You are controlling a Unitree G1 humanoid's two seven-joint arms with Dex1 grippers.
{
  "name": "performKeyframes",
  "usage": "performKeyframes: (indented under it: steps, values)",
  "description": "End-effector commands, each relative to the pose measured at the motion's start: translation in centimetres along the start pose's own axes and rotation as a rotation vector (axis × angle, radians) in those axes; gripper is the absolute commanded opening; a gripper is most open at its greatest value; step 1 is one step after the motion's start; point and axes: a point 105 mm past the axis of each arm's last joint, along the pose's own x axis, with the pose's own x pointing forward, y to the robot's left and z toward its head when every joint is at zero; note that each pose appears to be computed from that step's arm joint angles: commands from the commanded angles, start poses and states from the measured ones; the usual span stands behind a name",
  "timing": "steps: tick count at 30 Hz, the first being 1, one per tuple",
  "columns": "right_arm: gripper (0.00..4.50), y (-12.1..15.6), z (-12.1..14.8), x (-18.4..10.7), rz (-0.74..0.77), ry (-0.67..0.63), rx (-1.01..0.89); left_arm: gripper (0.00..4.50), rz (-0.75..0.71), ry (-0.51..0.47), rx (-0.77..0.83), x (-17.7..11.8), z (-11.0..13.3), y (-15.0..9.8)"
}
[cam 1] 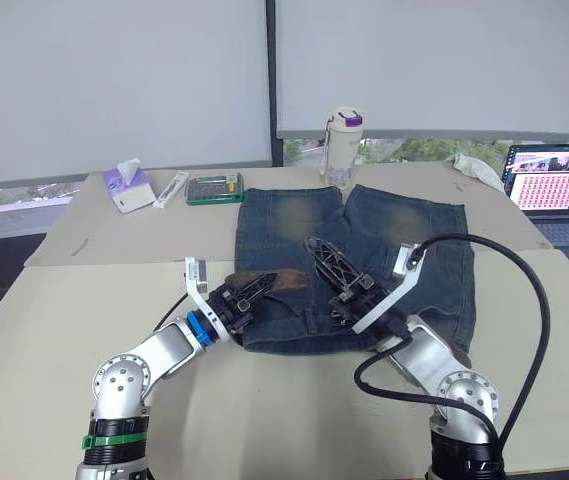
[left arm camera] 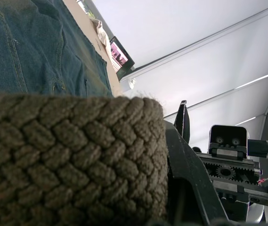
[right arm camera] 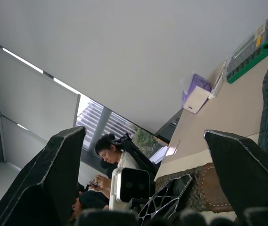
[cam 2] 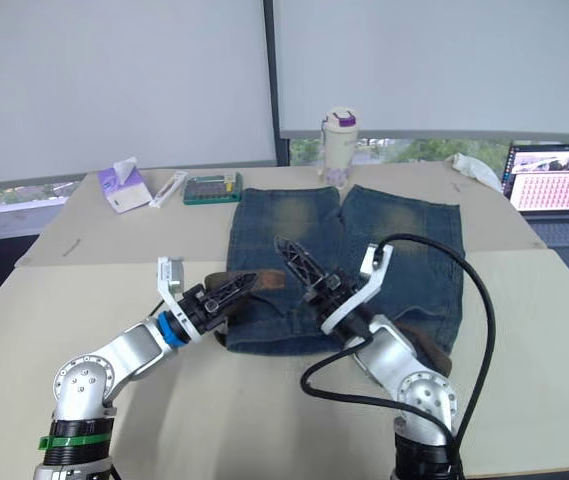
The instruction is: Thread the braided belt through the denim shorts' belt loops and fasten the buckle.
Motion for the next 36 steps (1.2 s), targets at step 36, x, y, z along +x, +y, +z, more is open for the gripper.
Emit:
performKeyframes:
  steps: [36]
  values:
    - [4.46, -4.6, -1.9, -8.5, 0.036, 0.731, -1.064, 0.00, 0.404, 0.245, -0.010, 2.2, -5.6, 5.3]
